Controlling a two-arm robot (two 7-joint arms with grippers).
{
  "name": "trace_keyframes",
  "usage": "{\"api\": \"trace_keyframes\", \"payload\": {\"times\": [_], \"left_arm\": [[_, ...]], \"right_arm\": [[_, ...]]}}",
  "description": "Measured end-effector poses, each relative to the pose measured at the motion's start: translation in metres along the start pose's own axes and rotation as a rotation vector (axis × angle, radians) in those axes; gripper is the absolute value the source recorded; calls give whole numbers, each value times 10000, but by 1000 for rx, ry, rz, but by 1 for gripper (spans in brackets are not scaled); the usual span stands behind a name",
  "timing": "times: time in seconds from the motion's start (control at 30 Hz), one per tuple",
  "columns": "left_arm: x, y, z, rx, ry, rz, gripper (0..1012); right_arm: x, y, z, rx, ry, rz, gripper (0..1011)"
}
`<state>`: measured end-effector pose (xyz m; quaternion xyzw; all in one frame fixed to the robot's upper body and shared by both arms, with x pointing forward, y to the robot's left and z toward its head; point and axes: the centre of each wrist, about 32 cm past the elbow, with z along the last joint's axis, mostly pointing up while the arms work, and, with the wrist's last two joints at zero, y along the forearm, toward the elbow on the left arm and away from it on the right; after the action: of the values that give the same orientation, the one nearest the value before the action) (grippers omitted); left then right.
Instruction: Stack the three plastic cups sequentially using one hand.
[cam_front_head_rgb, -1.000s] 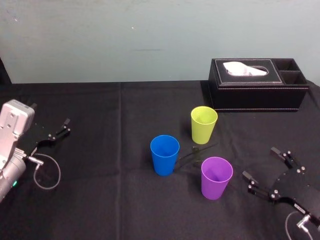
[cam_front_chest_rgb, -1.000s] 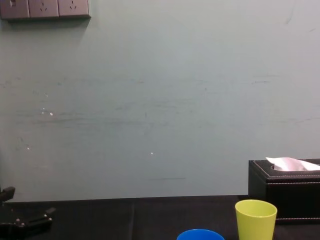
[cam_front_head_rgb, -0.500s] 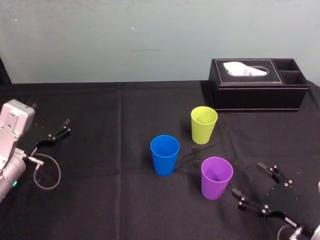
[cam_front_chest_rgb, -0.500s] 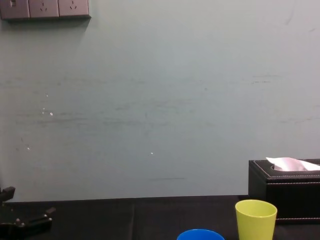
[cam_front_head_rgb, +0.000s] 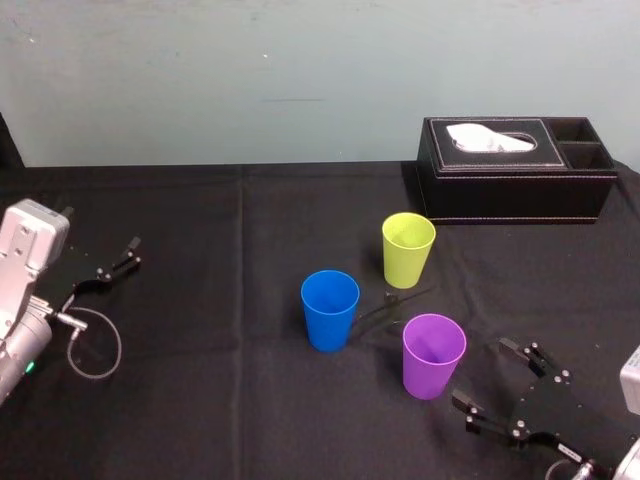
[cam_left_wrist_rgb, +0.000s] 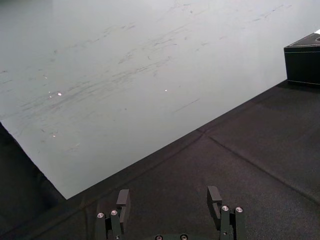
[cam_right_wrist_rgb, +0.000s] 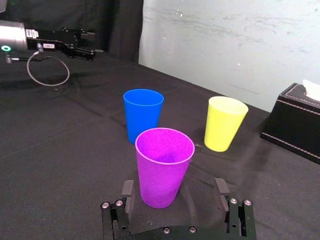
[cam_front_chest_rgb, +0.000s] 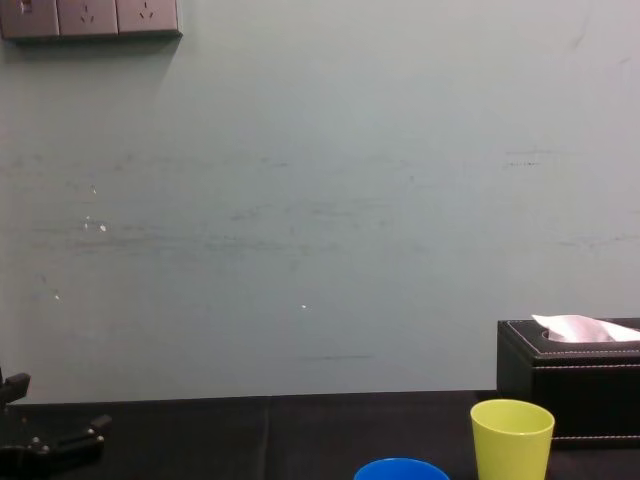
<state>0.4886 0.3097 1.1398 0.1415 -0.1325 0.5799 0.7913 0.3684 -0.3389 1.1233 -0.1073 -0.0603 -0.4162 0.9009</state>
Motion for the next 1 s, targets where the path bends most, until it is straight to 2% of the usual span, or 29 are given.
{"api": "trace_keyframes", "payload": {"times": [0.5,1.0], "left_arm": [[0,0,0,0,0,0,1010],[0,0,0,0,0,0,1010]], "right_arm": [[-2,94,-32,-9,38,35,1000],[15,169,-41,-9,48,55,1000]]}}
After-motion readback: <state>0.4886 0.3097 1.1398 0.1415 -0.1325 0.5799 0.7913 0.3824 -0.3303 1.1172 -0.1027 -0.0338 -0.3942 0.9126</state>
